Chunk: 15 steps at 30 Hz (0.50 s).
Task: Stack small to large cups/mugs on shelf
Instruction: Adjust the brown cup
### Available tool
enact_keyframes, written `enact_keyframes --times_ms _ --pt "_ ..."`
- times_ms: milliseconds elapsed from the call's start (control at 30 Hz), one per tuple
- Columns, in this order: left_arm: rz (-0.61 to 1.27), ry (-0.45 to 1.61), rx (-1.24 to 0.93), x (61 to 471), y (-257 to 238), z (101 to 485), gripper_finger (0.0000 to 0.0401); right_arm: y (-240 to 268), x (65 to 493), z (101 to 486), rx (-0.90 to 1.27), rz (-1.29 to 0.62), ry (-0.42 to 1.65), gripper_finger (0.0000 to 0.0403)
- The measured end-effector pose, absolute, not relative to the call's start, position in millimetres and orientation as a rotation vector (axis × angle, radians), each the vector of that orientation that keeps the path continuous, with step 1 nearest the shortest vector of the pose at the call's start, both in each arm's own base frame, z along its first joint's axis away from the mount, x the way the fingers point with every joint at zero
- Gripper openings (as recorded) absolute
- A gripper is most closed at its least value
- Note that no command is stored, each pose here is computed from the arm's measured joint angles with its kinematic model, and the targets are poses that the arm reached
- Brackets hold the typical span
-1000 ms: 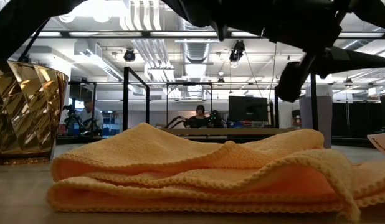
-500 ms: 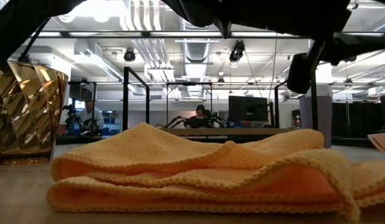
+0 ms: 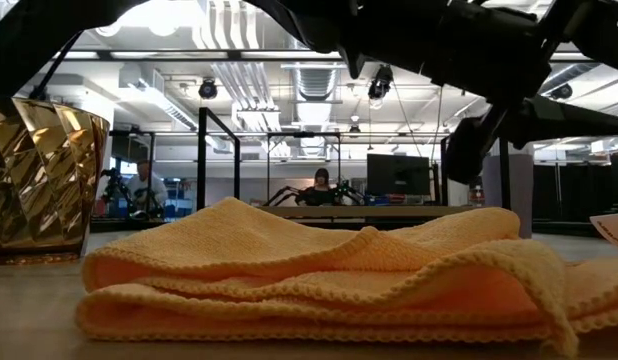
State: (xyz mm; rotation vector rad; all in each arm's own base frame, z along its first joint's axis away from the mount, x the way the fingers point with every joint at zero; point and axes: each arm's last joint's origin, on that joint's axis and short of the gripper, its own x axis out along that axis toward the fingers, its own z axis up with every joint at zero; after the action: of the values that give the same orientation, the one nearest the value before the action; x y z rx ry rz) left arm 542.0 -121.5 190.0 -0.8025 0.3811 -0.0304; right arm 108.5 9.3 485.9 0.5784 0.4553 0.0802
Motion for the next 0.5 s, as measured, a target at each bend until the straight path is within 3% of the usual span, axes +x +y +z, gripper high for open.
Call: enact_keyframes --times_ms 100,333,500 --pt "-0.073 0.372 -0.74 540.2 -121.2 199.2 0.0136 9.3 108.2 485.3 0.579 0.078 0.461 0.0009" --pt "-0.152 0.309 -0.537 521.5 -108.4 263.3 0.0136 9.1 105.7 478.9 0.579 0.053 0.532 0.0009" --pt "-0.106 0.441 -0.42 495.2 -91.7 291.7 0.0136 9.1 106.0 474.0 0.579 0.041 0.568 0.0009"
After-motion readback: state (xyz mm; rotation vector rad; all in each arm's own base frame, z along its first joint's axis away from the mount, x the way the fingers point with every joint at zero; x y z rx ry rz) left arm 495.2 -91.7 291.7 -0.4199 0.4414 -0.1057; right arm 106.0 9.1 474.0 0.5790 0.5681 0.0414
